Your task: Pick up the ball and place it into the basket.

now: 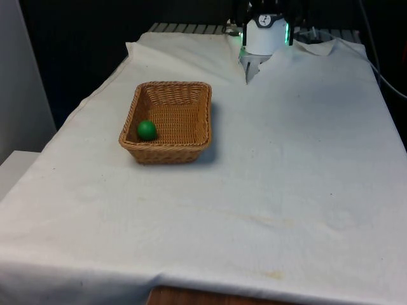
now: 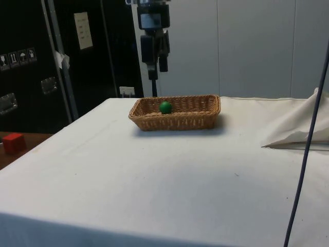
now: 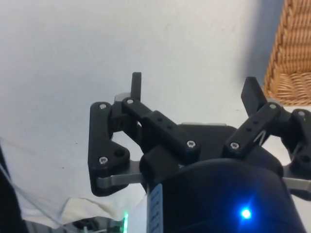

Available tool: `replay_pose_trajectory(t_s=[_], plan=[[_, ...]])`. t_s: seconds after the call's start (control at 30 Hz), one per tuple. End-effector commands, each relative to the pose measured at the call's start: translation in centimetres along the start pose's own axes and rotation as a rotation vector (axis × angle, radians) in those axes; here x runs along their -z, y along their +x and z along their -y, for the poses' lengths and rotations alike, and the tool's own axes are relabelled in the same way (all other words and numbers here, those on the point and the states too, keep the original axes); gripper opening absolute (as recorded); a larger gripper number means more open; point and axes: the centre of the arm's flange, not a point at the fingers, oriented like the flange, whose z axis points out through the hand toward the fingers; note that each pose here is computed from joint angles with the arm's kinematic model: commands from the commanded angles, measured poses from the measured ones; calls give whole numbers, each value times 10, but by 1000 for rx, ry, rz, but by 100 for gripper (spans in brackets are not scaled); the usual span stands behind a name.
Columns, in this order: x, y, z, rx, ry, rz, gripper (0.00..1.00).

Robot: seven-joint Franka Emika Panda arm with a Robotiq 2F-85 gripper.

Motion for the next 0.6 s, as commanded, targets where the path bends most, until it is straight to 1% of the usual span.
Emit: replay_pose_trajectory(t_s=[0.0,0.07,0.1,0.13,0.17,0.2,0.23,0.27,0.3,0.33,0.5,0.53,0.57], plan=[[0,1,-2,-7,-15,3,100],[0,2,-3,-22,-27,1,100],[0,2,-3,-22,-27,1,100],[-1,2,-4,-35,-31,3,100],[-1,2,-4,-41,-32,3,100],[-2,3,-4,-47,-33,3,100],[0,1,-3,-38,-22,-1,100],[-2,3,-4,-54,-33,3,100],[-3,3,-4,-61,-33,3,100],[-5,3,-4,-75,-33,5,100],[-8,3,-4,-110,-33,7,100],[-9,3,-4,-122,-34,9,100],[-9,2,-3,-115,-31,13,100]])
